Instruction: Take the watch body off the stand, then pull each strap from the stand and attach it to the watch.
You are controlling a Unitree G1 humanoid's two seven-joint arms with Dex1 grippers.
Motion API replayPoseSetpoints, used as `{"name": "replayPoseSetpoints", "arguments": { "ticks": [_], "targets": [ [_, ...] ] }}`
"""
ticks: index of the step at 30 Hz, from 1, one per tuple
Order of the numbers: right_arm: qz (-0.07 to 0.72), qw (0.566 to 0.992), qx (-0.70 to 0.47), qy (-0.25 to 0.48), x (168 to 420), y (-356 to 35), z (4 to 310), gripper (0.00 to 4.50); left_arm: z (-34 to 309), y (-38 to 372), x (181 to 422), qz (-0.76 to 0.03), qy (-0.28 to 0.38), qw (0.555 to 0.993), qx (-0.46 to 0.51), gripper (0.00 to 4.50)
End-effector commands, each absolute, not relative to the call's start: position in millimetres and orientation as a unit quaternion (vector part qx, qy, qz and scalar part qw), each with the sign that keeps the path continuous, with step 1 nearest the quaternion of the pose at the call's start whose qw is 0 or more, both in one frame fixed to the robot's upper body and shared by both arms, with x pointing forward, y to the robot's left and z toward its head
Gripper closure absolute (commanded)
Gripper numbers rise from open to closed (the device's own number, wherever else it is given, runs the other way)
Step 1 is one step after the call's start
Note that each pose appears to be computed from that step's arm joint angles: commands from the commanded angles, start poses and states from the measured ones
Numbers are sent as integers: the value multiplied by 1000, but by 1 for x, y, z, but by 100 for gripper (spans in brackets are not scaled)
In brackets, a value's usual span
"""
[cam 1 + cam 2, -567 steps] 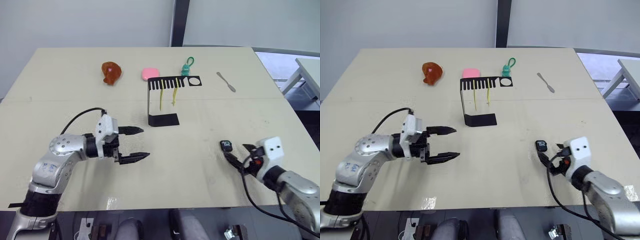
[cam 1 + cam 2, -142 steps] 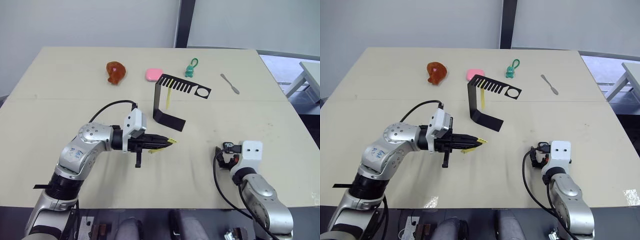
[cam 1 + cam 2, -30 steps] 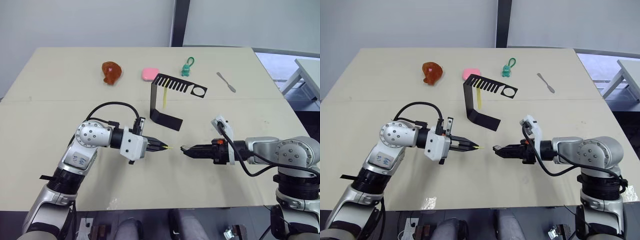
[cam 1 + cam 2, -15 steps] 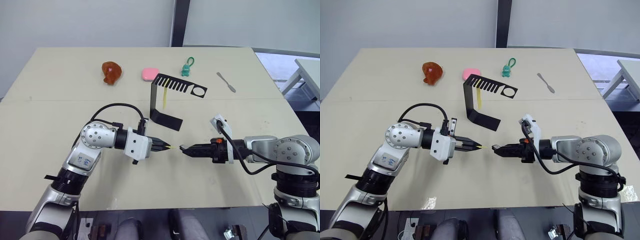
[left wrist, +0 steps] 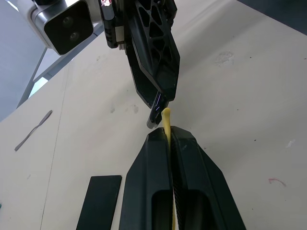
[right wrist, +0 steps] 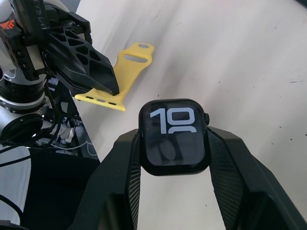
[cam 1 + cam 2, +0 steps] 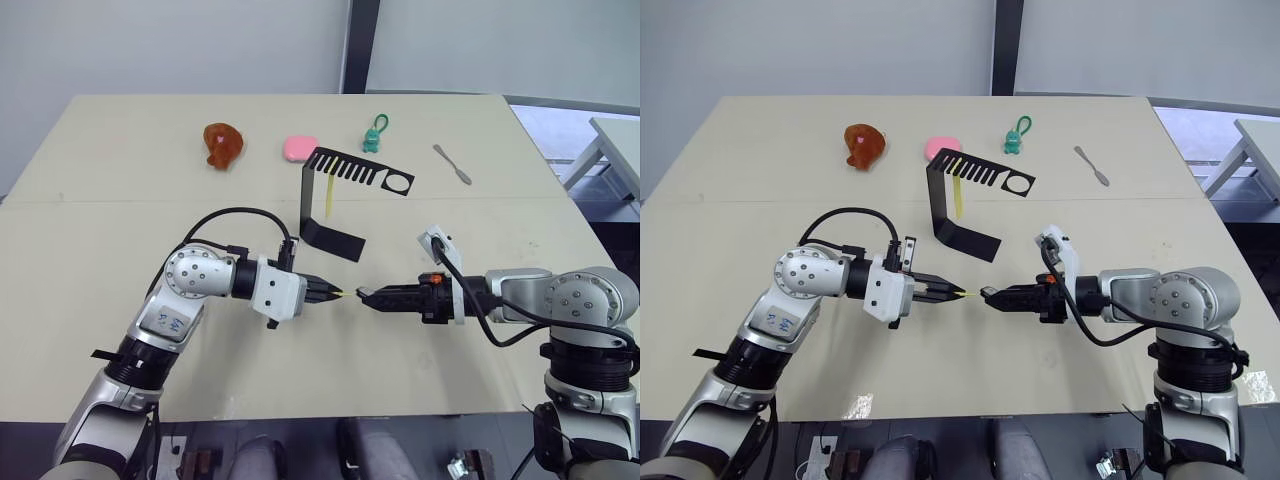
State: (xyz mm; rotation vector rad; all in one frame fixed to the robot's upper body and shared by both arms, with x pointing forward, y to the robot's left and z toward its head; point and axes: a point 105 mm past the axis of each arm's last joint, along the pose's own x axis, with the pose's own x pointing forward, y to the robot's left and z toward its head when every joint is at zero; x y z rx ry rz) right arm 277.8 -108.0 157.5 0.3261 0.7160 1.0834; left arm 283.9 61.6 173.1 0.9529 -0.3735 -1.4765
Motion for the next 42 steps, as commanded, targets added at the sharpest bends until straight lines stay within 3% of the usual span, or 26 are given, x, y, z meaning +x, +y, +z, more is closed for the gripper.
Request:
{"name": "replayPoseSetpoints", "arguments": {
  "ticks": [1,42],
  "targets": [
    [516,782,144,318,275,-105,166,299,179,59,285,-638,-176,622,418,450],
    [519,781,148,313,278,-101,171,299,181,54,288,-636,-178,627,414,450]
  ]
}}
